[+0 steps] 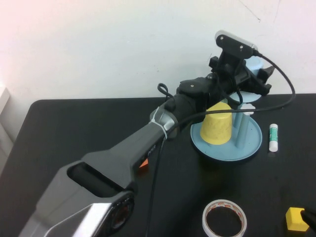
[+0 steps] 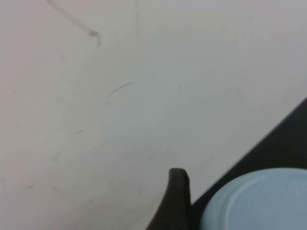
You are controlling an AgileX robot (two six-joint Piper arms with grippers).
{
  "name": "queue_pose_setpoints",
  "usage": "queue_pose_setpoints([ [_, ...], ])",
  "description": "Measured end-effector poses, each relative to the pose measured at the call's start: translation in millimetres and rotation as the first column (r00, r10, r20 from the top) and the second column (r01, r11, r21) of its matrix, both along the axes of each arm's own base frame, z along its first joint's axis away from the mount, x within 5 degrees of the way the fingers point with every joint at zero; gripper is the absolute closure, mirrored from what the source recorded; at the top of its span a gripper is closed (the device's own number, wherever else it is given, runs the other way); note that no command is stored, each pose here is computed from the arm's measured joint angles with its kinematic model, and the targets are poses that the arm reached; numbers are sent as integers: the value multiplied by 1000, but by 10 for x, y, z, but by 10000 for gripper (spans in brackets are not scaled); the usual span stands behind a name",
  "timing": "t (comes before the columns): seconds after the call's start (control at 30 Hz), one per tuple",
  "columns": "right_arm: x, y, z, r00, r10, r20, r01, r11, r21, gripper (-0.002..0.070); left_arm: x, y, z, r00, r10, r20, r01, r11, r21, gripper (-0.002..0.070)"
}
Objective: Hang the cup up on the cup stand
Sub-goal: Place the cup on the cup holder
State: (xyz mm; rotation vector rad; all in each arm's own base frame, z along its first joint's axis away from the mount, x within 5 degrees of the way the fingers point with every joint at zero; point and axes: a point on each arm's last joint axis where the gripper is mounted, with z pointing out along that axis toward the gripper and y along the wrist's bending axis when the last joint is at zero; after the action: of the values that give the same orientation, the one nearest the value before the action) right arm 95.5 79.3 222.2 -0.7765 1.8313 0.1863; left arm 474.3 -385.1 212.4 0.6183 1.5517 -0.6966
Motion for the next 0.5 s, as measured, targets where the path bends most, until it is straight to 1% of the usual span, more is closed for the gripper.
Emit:
queue_pose_setpoints([
  [0.17,0,0,0,1000,0,0,0,1000,0,678,83,22,-72,997,77,-19,-77,996,-32,118],
  [0.33,0,0,-1,1000,-1,-1,1,1000,1,678,101,13,-125,995,82,-65,-87,993,-80,118],
  [0.5,3,-5,-1,1000,-7,0,7,1000,-2,678,100,9,-136,994,80,-74,-86,993,-86,118],
])
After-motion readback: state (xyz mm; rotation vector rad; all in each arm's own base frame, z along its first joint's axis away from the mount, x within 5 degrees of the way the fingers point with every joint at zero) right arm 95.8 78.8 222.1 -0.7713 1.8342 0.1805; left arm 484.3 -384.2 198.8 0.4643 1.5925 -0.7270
